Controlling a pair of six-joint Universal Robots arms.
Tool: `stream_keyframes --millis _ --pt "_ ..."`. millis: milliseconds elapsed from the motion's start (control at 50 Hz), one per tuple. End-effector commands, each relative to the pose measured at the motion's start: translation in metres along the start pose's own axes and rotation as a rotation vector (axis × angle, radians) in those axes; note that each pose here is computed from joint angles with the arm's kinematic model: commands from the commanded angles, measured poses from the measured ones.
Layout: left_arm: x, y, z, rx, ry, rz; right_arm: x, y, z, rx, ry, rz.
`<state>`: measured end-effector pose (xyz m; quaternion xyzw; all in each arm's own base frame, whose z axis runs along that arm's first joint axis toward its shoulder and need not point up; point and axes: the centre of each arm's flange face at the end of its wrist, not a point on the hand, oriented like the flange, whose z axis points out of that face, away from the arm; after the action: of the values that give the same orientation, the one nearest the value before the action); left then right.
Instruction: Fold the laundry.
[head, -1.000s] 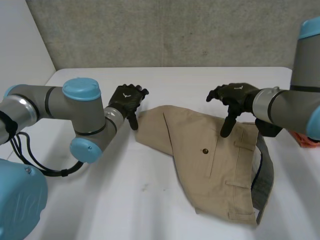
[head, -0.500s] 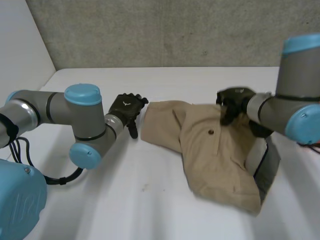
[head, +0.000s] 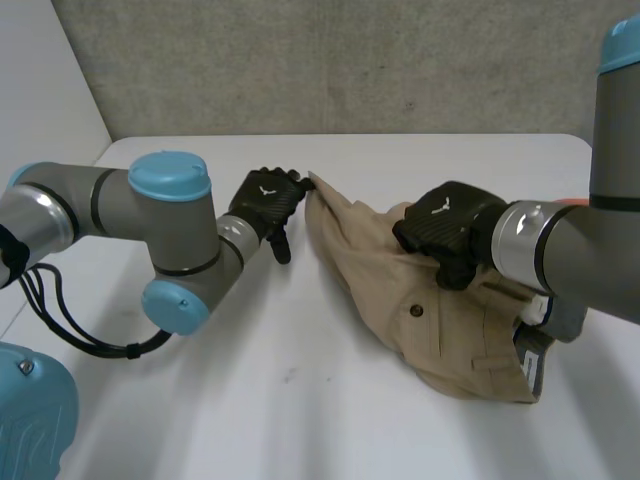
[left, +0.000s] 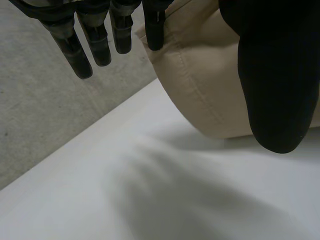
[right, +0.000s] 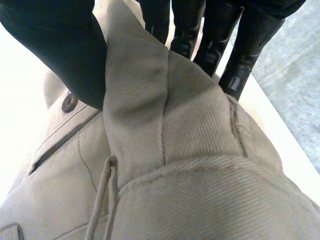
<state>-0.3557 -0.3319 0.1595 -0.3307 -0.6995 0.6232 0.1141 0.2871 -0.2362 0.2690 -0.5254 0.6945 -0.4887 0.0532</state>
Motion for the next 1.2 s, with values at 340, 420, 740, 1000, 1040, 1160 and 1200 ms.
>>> stream_keyframes --millis 340,420,740,1000,1040,1160,1200 --pt "-0.003 -0.029 -0.052 0.012 -0.066 -0.089 0.008 0.012 0.007 -0.04 0.096 0.019" --pt "-0.003 -0.033 -0.063 0.034 -0.064 -0.105 0.006 0.012 0.007 -0.038 0.091 0.019" --pt "0.007 0.0 -0.014 0.028 -0.054 -0.091 -0.012 0.017 0.001 -0.035 0.004 0.067" --pt "0.018 0.009 -0.004 -0.021 -0.03 -0.047 -0.002 0.013 -0.003 -0.013 0.048 0.034" --pt "0.007 -0.011 -0.004 0.033 -0.057 -0.015 0.008 0.009 0.007 0.002 0.083 -0.008" --pt "-0.034 -0.108 -0.002 0.372 -0.187 0.038 0.07 -0.04 0.033 0.154 0.422 -0.183" --pt "-0.041 -0.13 -0.004 0.467 -0.217 0.041 0.087 -0.06 0.029 0.24 0.526 -0.212"
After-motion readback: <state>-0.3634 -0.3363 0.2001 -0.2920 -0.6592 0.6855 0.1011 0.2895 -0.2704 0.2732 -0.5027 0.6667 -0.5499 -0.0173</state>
